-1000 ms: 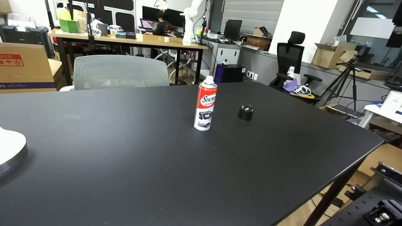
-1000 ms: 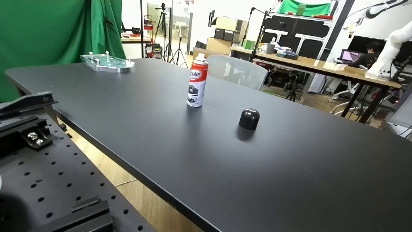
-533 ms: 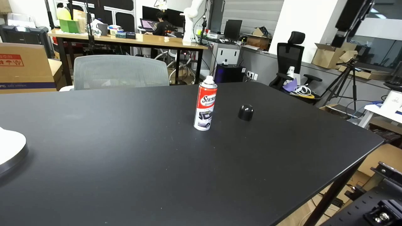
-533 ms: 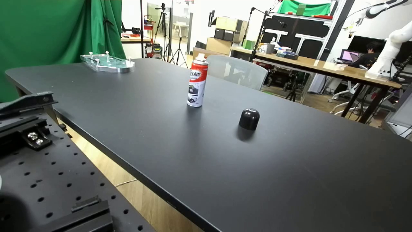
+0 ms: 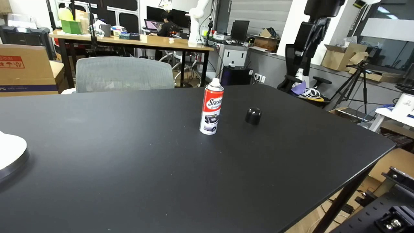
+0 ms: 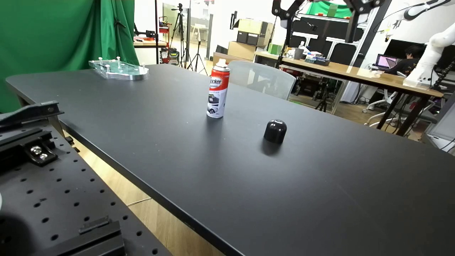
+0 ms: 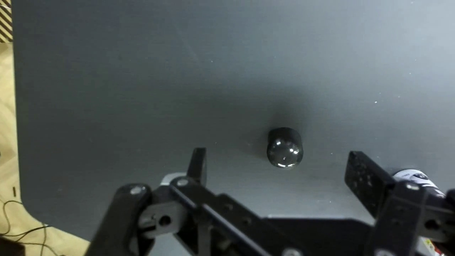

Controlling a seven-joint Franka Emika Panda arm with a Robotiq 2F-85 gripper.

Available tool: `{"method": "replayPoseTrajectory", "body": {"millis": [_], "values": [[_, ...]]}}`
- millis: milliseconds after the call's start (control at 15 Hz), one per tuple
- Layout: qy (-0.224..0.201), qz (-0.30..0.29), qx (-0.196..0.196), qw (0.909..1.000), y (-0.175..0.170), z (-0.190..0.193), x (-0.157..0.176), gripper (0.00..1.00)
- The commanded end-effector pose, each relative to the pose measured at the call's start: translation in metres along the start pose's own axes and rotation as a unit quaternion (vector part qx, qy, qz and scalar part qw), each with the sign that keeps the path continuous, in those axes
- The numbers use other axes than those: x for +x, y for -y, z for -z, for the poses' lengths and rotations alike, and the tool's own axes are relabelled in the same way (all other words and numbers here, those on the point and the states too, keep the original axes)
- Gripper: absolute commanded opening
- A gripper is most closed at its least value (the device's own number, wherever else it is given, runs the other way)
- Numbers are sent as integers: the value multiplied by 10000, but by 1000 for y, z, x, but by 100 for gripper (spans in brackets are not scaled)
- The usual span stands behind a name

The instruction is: Put the black lid on top of the spray can

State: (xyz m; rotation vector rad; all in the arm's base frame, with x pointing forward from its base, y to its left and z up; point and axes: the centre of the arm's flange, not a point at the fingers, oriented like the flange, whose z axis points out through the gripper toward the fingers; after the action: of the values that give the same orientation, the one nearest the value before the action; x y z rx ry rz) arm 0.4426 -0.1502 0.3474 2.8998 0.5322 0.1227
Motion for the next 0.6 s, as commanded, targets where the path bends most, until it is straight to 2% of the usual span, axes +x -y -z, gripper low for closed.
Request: {"method": "replayPoseTrajectory", "body": {"millis": [0, 67, 133, 400, 533], "values": [[12, 64, 254, 9997, -14, -24, 35, 100], [36, 86, 348, 9994, -14, -27, 38, 100], [50, 47, 251, 9997, -1, -23, 21, 100], [78, 98, 324, 9994, -3, -33, 31, 100], [109, -179, 228, 9995, 2, -41, 37, 100]]}}
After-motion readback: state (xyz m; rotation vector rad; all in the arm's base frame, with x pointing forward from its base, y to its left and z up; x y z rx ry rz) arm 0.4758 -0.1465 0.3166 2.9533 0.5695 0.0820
